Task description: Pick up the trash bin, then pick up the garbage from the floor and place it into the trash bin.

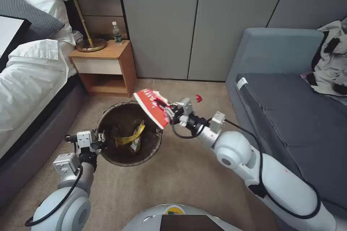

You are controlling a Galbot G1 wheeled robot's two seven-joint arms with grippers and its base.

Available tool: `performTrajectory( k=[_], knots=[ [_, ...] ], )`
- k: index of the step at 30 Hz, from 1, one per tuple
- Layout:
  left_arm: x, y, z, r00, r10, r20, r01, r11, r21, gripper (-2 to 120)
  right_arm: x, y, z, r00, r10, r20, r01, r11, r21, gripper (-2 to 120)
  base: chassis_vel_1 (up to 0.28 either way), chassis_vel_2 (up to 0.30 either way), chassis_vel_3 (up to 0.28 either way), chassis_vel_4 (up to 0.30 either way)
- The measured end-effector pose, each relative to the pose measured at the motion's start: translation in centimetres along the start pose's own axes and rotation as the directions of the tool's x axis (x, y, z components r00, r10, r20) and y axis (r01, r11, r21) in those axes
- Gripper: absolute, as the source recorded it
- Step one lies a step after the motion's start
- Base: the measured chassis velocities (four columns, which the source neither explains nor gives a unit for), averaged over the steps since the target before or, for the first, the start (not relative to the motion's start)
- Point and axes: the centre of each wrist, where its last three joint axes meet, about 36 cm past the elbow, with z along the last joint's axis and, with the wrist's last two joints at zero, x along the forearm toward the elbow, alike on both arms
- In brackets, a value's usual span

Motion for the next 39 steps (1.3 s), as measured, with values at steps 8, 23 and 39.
performTrajectory(
  k=[8, 23, 39],
  knots=[
    [0.0, 0.0, 0.0, 1.0, -0.001, -0.002, 0.001, 1.0, -0.001, 4, -2.4, 2.1, 1.9, 0.998, -0.061, -0.022, 0.061, 0.998, -0.006, 2, 0.0, 0.0, 0.0, 0.0],
    [-0.1, 0.0, -0.1, 1.0, 0.0, -0.002, 0.0, 1.0, 0.004, 4, -3.3, 4.1, 3.9, 0.996, -0.068, -0.051, 0.068, 0.998, 0.009, 31, 0.0, 0.0, 0.0, 0.0],
    [-0.1, 0.0, -0.1, 1.0, 0.002, -0.002, -0.002, 1.0, 0.005, 4, -3.3, 4.3, 3.4, 0.998, -0.059, -0.037, 0.06, 0.998, 0.004, 90, 0.0, 0.0, 0.0, 0.0]
  ],
)
